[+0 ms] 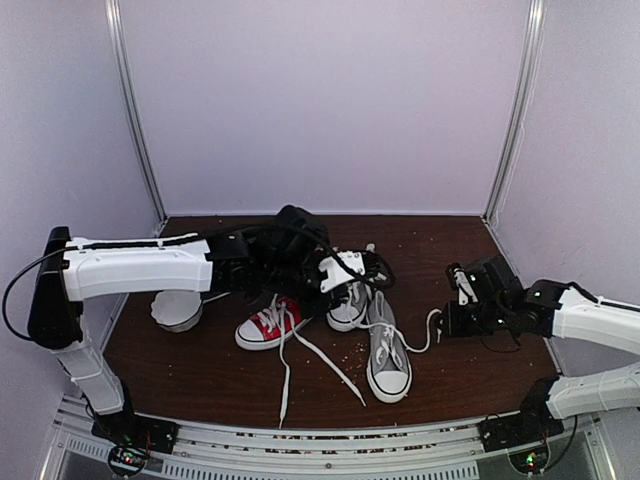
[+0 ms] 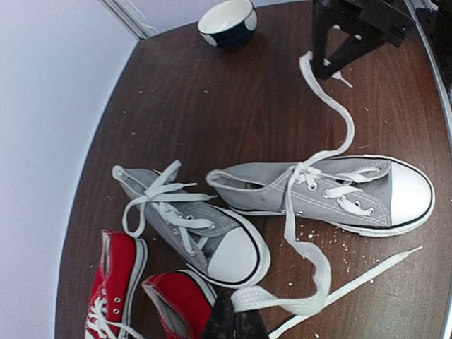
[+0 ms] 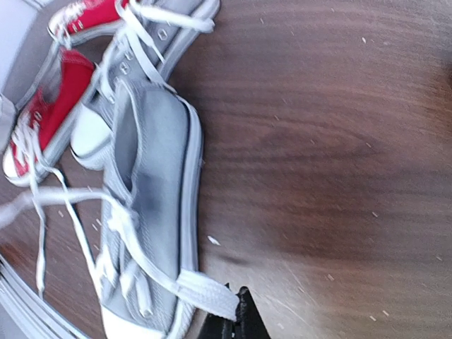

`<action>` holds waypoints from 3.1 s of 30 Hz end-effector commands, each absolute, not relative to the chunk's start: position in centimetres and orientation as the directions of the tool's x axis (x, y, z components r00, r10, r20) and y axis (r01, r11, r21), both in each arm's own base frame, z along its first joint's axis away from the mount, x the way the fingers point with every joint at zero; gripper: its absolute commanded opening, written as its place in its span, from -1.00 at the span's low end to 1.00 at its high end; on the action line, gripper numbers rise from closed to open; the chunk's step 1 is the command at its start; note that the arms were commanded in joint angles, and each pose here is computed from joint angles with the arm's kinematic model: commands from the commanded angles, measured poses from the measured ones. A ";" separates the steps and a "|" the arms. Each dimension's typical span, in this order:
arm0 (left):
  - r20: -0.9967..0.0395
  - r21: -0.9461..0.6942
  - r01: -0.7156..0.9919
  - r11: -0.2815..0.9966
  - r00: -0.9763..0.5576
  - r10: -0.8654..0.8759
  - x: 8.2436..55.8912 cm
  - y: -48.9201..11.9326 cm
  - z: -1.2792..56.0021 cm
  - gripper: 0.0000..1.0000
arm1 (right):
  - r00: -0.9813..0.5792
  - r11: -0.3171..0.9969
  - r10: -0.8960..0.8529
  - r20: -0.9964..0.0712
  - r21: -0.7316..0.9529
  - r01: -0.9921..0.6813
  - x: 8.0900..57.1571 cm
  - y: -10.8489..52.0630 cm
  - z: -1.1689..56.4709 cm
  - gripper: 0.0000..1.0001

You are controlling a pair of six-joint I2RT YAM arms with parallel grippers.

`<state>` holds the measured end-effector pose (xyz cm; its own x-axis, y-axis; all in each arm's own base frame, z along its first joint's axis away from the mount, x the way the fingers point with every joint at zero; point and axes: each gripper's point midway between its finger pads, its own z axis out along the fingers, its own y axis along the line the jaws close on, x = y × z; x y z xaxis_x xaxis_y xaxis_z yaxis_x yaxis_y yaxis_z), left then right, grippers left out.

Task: Tie the shoes
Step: Adjust the shoe at the center of the board, then place the half-tied shoelace at the center of the board, then pass from the left arm to the right, then fold the half-tied shoelace.

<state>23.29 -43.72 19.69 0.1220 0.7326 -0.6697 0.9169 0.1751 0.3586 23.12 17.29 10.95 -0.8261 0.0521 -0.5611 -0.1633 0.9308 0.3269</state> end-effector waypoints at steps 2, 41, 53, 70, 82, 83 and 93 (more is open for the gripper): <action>-0.732 0.408 0.871 0.274 0.132 0.669 24.2 -42.9 24.3 -1.00 | -0.911 0.967 -0.161 -0.379 0.127 -0.223 19.5 14.0 10.1 -0.72; -0.802 0.421 0.830 0.365 0.153 0.577 24.7 -42.3 28.9 -1.00 | -0.284 0.498 -0.410 -0.867 0.048 -0.866 26.2 30.9 15.2 -0.60; -0.793 0.432 0.823 0.368 0.152 0.590 24.7 -41.7 28.7 -1.00 | -0.306 0.515 -0.409 -0.860 0.058 -0.855 26.3 30.0 15.1 -0.88; -0.664 0.360 0.931 -0.061 0.302 0.684 18.1 -49.3 11.0 -1.00 | -0.520 0.601 -0.274 -0.809 0.278 -0.749 25.9 28.5 14.8 -1.00; -0.760 0.339 0.929 -0.147 0.362 0.540 15.6 -49.2 11.4 -0.09 | -0.552 0.619 -0.254 -0.794 0.305 -0.723 25.4 27.7 14.3 -1.00; -0.764 0.329 0.929 -0.170 0.367 0.530 15.2 -48.7 11.4 -0.05 | -0.552 0.616 -0.259 -0.792 0.304 -0.726 25.4 27.7 14.2 -1.00; -0.913 0.240 0.970 0.038 0.212 0.349 22.7 -47.3 16.5 -0.45 | -0.504 0.604 -0.261 -0.823 0.268 -0.751 25.7 27.5 15.2 -1.00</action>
<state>19.65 -46.35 11.55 0.2393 0.5422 -0.8055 0.9657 -0.0470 0.2552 25.54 27.68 14.26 -0.5374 -0.2695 -0.7991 -0.7354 0.6137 0.2875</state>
